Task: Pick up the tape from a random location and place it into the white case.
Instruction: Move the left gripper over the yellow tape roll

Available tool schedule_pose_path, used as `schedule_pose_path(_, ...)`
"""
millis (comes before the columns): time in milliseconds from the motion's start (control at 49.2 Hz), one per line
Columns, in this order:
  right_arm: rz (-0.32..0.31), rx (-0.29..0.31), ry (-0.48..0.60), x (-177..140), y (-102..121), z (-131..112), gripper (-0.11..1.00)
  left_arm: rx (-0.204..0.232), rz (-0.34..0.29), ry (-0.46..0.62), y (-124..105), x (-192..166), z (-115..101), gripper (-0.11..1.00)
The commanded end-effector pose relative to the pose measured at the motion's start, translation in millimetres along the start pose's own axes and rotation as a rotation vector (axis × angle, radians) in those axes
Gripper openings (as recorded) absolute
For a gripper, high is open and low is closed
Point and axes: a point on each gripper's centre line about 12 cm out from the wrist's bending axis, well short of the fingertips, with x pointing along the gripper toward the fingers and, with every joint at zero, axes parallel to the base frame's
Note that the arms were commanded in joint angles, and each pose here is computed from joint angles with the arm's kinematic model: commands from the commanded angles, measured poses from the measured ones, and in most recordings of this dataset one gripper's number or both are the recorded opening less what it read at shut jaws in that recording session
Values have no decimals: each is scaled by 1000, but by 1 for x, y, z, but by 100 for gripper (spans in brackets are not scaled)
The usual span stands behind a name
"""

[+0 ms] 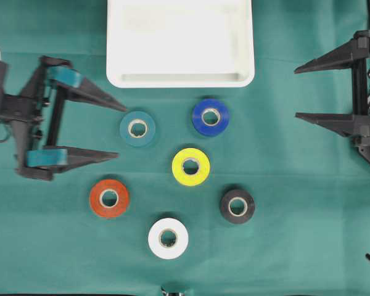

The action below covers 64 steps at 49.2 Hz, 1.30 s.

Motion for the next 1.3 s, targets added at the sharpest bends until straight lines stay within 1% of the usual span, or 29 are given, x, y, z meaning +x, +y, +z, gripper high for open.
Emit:
schedule_pose_path(0,1,2,-20,2,1,10,92,2,-11,-40,-4,16,18,98)
schedule_pose_path(223,1,2,-21,2,1,10,92,3,-28,-52,-11,50,32,98)
schedule_pose_path(447,1,2,-20,2,1,10,92,4,-36,-53,-15,76,41,98)
schedule_pose_path(569,1,2,-21,2,1,10,92,1,-36,-50,-15,84,45,98)
schedule_pose_path(813,1,2,-20,2,1,10,92,-3,-36,22,-15,90,43,98)
schedule_pose_path(894,1,0,-21,2,1,10,92,-5,-37,62,-16,93,44,98)
schedule_pose_path(975,1,0,-20,2,1,10,92,-6,-33,128,-15,98,45,98)
schedule_pose_path(1198,1,0,-11,2,1,8,92,-10,-19,427,-11,114,51,98)
schedule_pose_path(1280,1,0,-8,3,0,7,92,-12,-19,505,-11,121,55,98)
